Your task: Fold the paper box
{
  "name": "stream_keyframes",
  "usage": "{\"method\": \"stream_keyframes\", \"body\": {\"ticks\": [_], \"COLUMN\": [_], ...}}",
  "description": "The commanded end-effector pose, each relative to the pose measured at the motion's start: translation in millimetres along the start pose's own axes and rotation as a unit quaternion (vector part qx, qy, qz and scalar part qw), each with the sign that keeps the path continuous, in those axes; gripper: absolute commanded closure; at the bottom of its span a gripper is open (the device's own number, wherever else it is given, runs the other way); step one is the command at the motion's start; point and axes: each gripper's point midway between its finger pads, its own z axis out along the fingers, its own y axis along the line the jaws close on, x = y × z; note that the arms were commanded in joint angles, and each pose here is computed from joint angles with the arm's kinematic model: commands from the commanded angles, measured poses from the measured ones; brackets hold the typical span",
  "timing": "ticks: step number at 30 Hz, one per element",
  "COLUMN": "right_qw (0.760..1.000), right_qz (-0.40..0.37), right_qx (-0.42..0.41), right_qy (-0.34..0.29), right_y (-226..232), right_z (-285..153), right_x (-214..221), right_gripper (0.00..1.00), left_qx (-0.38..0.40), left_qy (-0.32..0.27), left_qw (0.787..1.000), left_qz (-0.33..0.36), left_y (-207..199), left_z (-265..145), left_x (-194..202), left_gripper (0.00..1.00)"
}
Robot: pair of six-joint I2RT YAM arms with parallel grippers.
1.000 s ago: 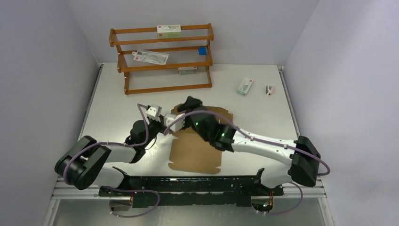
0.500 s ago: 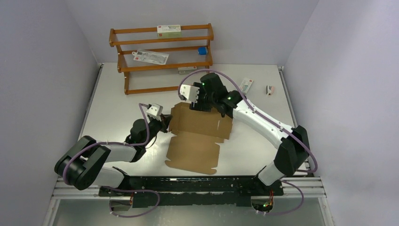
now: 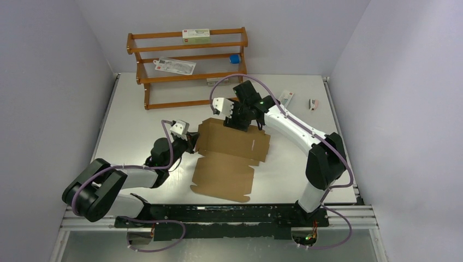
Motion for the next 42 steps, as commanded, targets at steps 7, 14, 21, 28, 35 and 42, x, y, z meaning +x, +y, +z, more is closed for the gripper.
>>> {"method": "stream_keyframes", "body": {"ticks": [7, 14, 21, 28, 35, 42], "right_qw": [1.0, 0.999, 1.0, 0.998, 0.976, 0.938], "right_qz": [-0.001, -0.002, -0.01, -0.051, -0.151, -0.222], "right_qx": [-0.022, -0.036, -0.027, 0.028, 0.154, 0.255], "right_qy": [-0.002, 0.008, 0.002, 0.012, 0.038, 0.071], "right_y": [-1, 5, 5, -2, -14, -7], "right_z": [4, 11, 5, -6, -24, -35], "right_x": [8, 15, 14, 12, 5, 8], "right_gripper": [0.46, 0.52, 0.73, 0.99, 1.0, 1.0], "left_qx": [0.003, 0.003, 0.003, 0.018, 0.031, 0.055], "left_qy": [-0.024, -0.025, -0.025, -0.044, -0.072, -0.092], "left_qw": [1.0, 1.0, 1.0, 0.999, 0.997, 0.994], "left_qz": [0.01, 0.013, 0.012, 0.006, 0.003, -0.019], "left_y": [-2, -2, -2, -8, -12, -19], "left_z": [5, 4, 7, 18, 41, 40], "left_x": [-17, -18, -19, -28, -36, -23], "left_gripper": [0.95, 0.95, 0.95, 0.95, 0.95, 0.95]}}
